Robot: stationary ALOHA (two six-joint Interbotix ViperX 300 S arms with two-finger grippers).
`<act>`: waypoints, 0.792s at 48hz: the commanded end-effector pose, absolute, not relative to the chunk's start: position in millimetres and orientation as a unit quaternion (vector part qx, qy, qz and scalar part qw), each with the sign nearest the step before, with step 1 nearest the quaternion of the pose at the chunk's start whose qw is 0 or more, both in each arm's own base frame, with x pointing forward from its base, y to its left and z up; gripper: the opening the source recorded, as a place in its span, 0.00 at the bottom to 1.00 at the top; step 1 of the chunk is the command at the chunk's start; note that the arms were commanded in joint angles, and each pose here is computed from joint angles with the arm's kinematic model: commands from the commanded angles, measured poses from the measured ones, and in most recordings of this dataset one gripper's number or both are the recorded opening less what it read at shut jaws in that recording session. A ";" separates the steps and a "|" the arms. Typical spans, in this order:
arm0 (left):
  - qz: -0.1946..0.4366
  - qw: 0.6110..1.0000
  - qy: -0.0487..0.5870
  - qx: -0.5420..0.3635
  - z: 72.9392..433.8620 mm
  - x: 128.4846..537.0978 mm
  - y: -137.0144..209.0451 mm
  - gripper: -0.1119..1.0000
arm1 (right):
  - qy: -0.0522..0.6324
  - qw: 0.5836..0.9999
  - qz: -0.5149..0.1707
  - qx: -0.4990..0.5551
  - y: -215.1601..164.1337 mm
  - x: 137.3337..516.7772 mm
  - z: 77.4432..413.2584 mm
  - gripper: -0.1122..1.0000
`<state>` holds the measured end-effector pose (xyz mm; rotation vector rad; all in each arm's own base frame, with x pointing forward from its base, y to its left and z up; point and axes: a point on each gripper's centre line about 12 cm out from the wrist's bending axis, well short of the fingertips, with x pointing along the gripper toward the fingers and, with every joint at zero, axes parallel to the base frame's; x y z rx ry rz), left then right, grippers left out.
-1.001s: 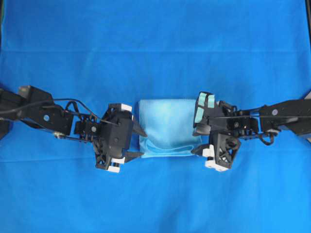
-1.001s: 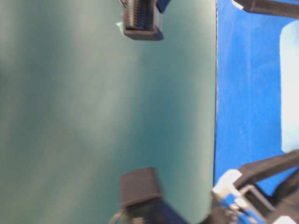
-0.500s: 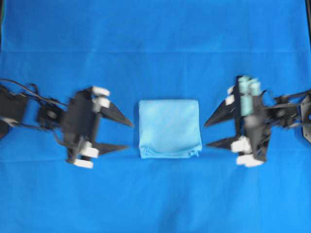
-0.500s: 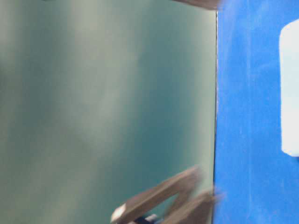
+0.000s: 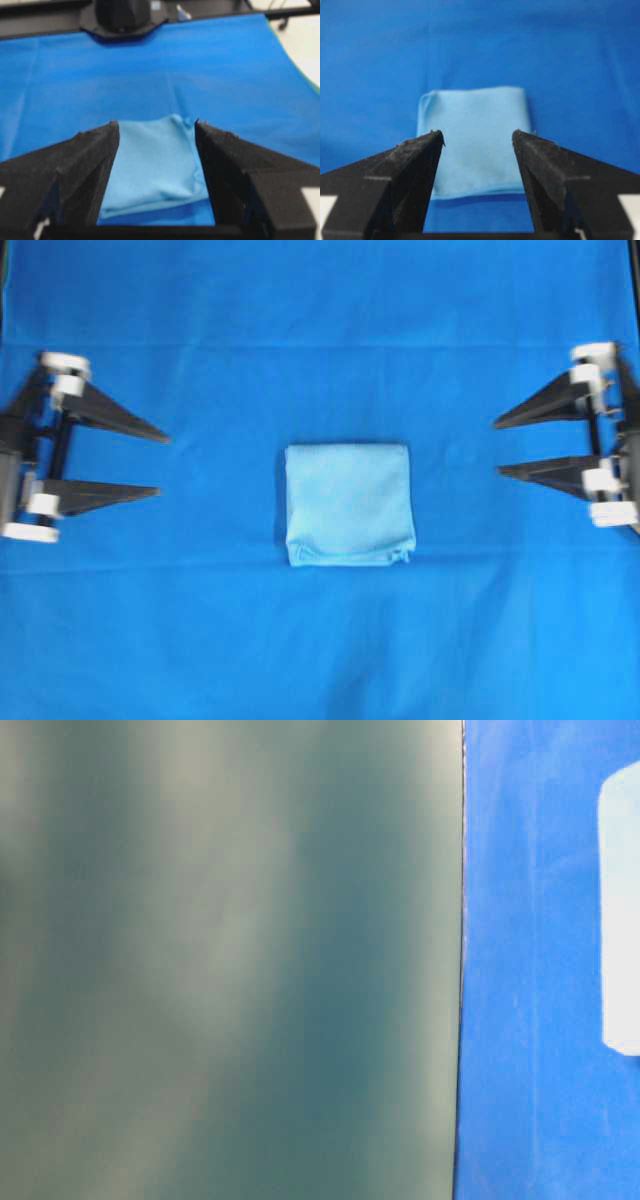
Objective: Fold the light blue towel.
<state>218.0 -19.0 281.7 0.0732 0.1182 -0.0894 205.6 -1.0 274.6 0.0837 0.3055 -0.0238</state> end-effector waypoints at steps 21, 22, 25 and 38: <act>-0.001 0.999 0.030 0.031 237.7 149.5 -0.1 0.64 | 0.109 0.991 -0.055 0.045 -15.4 153.7 230.1 0.66; 0.001 0.999 0.030 0.030 236.1 148.4 0.4 0.64 | 0.109 0.991 -0.055 0.047 -15.3 153.8 227.6 0.66; 0.003 0.999 0.032 0.026 232.1 146.2 1.0 0.64 | 0.104 0.992 -0.055 0.048 -15.4 153.8 222.8 0.66; 0.006 0.999 0.039 0.025 228.3 146.4 1.9 0.63 | 0.105 0.991 -0.062 0.053 -17.7 154.3 215.9 0.66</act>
